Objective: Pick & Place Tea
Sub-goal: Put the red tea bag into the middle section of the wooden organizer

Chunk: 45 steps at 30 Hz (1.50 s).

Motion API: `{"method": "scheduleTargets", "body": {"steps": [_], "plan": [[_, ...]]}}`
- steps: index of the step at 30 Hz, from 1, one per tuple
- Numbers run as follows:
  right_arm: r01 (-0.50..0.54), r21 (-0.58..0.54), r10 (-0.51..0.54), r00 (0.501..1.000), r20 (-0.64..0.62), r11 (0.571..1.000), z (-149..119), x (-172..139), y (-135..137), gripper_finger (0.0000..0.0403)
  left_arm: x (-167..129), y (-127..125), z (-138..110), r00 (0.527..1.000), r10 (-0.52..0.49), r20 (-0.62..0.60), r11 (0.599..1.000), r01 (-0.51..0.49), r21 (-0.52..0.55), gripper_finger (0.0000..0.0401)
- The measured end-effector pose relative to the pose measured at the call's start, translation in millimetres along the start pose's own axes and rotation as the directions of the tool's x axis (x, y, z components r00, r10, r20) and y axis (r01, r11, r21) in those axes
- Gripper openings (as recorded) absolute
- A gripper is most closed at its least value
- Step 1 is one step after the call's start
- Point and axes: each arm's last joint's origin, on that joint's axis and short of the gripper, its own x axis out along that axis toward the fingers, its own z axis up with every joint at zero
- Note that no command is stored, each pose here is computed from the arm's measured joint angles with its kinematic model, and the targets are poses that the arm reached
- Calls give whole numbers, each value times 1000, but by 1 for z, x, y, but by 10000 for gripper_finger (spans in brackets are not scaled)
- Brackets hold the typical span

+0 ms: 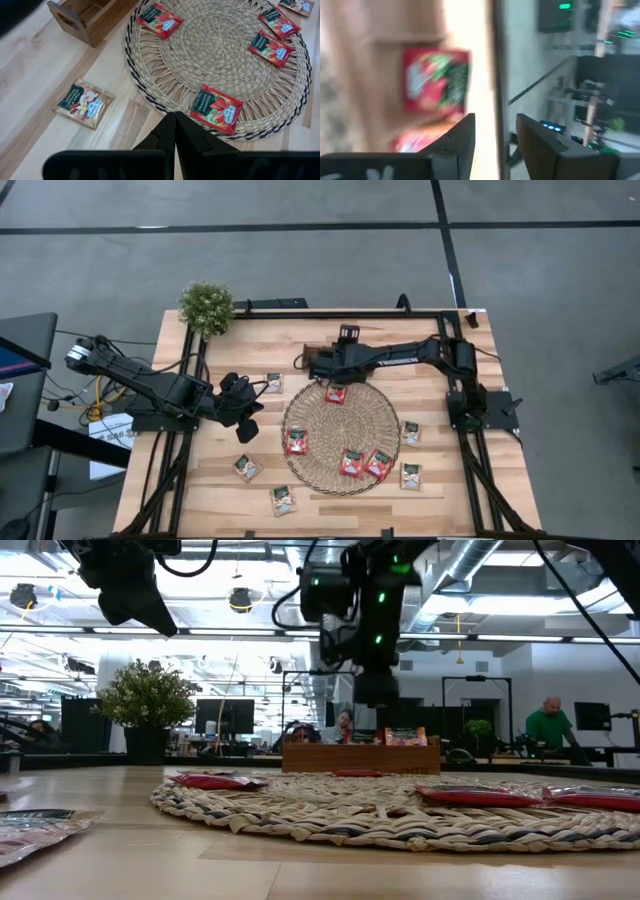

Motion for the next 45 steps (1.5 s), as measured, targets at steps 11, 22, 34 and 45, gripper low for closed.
{"method": "scheduleTargets", "body": {"steps": [11,22,34,45], "plan": [[-497,-17,496,867,-47,868,-16,-61,26,134,0,0,0,1000,-1,0,1000,1,-6,0],[-540,-18,528,815,238,842,-9,-92,52,134,0,0,0,1000,-5,-4,1000,5,10,0],[-612,56,576,769,277,789,-4,-43,52,154,0,-1,-1,999,-27,-22,1000,27,13,0],[-690,112,646,713,272,715,-7,-7,35,162,0,-1,-1,999,-33,-27,999,34,14,0]]}}
